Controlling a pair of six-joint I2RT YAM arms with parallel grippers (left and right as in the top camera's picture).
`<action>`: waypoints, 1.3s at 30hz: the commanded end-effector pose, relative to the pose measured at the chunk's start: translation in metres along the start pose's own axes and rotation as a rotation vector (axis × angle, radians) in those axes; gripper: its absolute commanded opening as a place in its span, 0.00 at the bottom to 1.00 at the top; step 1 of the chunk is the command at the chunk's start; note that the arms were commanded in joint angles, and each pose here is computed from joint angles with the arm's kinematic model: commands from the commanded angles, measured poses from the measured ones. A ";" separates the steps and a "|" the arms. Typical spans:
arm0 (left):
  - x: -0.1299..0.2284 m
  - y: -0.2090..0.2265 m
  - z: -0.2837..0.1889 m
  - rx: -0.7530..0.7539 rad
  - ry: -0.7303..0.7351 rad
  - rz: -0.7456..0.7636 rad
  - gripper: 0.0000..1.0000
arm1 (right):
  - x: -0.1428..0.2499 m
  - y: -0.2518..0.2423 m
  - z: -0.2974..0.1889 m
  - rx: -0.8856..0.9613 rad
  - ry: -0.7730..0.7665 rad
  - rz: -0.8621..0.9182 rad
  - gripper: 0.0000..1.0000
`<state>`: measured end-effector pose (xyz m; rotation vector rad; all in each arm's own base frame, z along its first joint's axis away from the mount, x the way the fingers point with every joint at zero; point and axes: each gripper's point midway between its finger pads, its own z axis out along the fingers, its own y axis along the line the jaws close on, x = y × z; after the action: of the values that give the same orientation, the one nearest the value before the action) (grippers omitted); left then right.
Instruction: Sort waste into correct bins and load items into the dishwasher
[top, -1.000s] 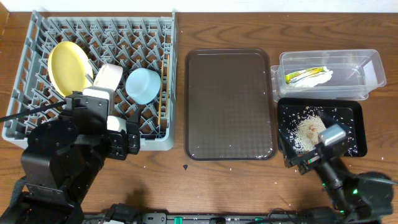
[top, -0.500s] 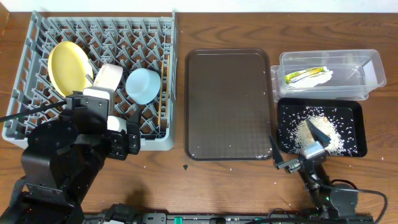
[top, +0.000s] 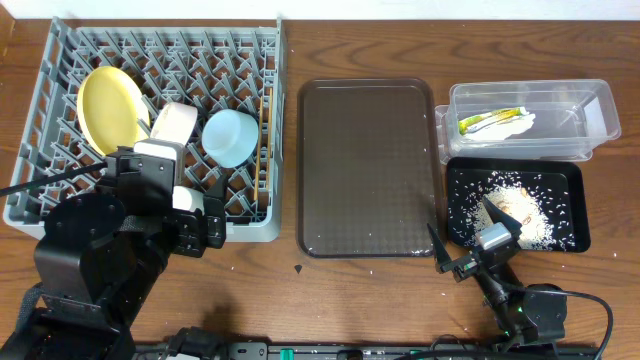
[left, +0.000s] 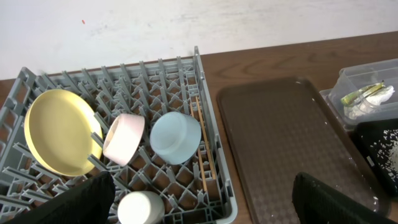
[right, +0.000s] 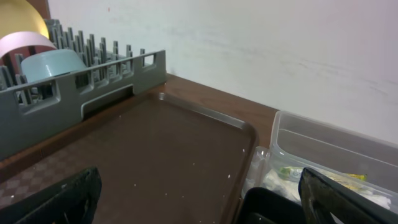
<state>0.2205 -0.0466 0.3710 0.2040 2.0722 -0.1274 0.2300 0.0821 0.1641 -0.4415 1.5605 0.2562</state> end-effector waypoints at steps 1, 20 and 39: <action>0.000 -0.002 0.000 0.009 -0.001 -0.003 0.91 | 0.002 -0.003 0.000 0.011 0.007 -0.008 0.99; 0.036 0.051 0.014 -0.205 -0.086 -0.189 0.92 | 0.002 -0.003 0.000 0.011 0.007 -0.008 0.99; 0.110 0.078 0.050 -0.268 -0.554 -0.340 0.92 | 0.002 -0.003 0.000 0.012 0.007 -0.008 0.99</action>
<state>0.2299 0.0299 0.2533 -0.3110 1.5693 -0.0893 0.2300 0.0821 0.1642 -0.4415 1.5602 0.2561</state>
